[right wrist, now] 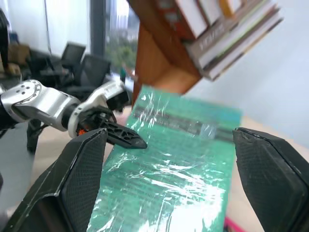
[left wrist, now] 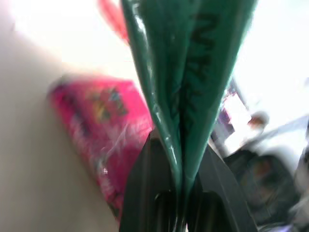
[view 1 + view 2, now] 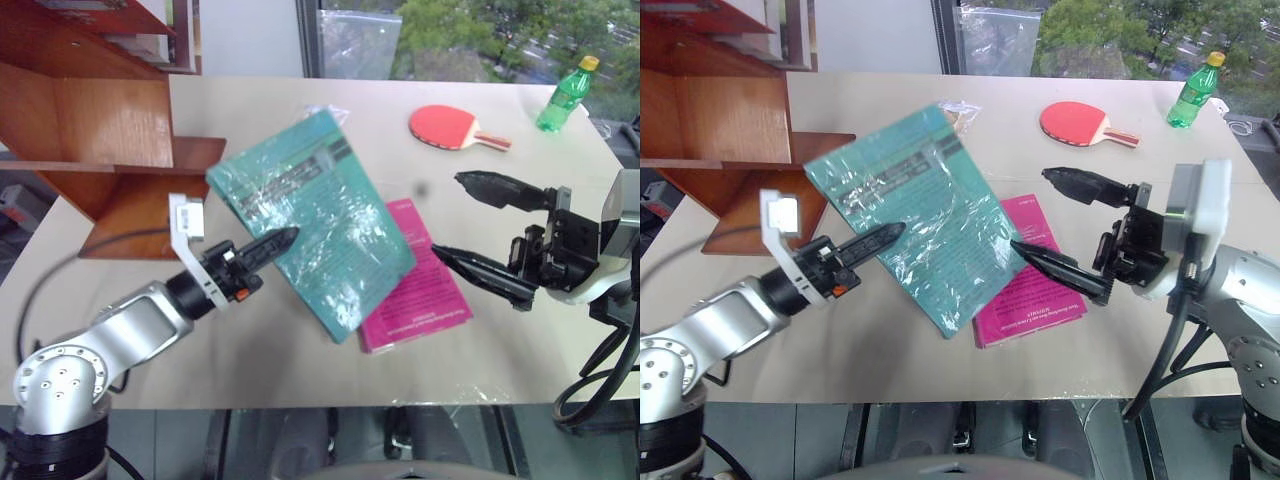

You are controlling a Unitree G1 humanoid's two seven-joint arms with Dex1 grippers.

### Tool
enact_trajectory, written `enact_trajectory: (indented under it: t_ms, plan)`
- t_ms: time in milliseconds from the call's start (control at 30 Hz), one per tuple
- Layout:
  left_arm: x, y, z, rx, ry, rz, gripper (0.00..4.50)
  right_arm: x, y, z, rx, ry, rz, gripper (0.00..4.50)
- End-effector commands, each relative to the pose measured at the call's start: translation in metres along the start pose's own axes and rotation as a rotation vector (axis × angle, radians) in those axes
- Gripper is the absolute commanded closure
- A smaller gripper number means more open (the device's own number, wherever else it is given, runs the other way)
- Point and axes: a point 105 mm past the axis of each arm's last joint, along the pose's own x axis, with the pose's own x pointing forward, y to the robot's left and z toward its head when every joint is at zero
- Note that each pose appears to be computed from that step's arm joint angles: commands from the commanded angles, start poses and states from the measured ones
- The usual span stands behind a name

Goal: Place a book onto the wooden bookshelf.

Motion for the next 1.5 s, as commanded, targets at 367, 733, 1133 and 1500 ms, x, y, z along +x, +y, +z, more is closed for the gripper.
enact_trajectory:
  t_ms: [367,733,1133,1500]
  plan:
    - [-0.031,-0.039,0.086,1.533,0.207,-0.014,4.47,-0.021,-0.042,0.021,-0.109,-0.115,-0.106,0.24]
    - [-0.07,-0.071,0.162,1.844,0.289,0.164,4.47,-0.009,-0.059,0.009,-0.089,-0.164,-0.062,0.24]
    - [-0.12,-0.05,0.189,1.906,0.665,0.383,4.47,0.001,-0.064,0.004,-0.08,-0.208,-0.018,0.24]
    - [-0.176,0.021,0.169,1.702,0.955,0.593,4.47,0.011,-0.057,0.005,-0.081,-0.227,0.014,0.24]
